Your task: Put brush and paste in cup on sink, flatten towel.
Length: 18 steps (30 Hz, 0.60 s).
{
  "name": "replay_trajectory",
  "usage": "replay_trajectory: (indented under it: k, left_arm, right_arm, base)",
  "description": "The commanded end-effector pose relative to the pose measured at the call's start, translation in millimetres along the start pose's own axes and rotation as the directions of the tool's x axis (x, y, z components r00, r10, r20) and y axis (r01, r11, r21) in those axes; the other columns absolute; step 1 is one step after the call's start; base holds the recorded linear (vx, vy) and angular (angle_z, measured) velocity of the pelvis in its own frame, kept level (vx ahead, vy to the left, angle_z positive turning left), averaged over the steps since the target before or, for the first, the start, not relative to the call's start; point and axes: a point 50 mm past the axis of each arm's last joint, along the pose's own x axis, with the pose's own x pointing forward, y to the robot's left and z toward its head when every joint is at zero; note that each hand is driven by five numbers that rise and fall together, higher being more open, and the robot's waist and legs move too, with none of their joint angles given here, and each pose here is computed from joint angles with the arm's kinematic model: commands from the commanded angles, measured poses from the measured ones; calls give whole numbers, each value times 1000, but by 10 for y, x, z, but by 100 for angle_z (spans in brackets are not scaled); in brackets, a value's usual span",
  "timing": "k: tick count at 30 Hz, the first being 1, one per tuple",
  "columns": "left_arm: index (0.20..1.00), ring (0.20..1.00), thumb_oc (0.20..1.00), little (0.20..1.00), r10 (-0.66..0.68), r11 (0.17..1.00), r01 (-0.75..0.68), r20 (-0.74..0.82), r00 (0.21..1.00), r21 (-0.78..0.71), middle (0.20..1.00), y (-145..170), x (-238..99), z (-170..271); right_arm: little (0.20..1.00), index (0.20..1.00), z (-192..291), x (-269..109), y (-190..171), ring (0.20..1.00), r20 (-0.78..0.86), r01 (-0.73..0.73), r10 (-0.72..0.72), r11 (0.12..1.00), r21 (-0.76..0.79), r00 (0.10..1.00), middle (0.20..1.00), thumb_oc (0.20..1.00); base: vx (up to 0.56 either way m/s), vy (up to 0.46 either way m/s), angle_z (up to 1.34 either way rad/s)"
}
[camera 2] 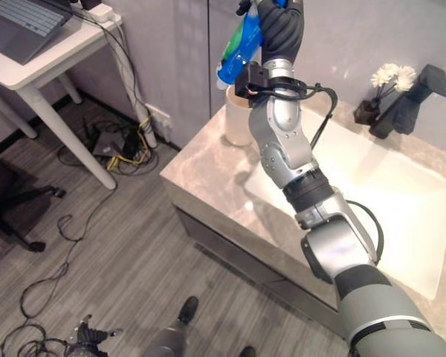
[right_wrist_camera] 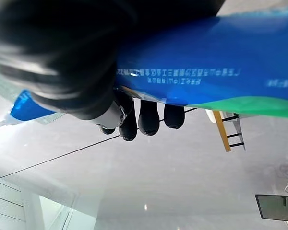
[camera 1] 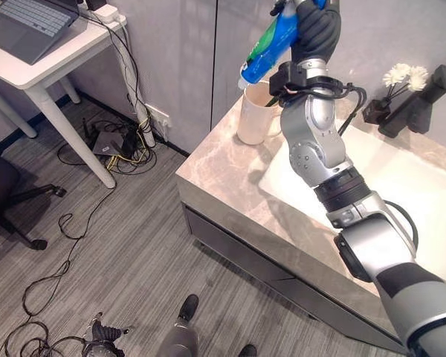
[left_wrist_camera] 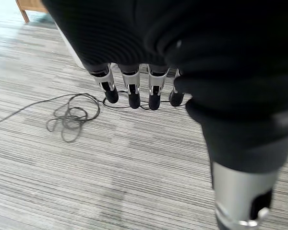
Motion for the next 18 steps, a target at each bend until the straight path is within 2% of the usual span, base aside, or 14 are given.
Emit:
replay_trajectory:
  k: [1,10,12,18]
  left_arm:
    - [1000,1000,1000,1000,66,998,-66,7,998,22,1000,178,72,32]
    - [1000,1000,1000,1000,71,997,-72,65,995,14,1000,175,94,191]
    - [1000,1000,1000,1000,69,997,-71,82,994,21,1000,169,94,219]
    - [1000,1000,1000,1000,61,998,-64,80,995,28,1000,146,89,218]
  right_arm:
    - [200,200,439,246,141,200,174,-68,79,995,-69,981,200,200]
    - [200,200,477,281,142,200,181,-80,104,988,-134,978,200,200]
    - [200,200,521,306,108,200,188,-88,130,972,-219,974,200,200]
    - [200,200,505,293,55,200,183,-75,110,979,-191,977,200,200]
  base:
    - [0,0,0]
    - [-1,0,0]
    - [0,0,0]
    - [6,5,-4]
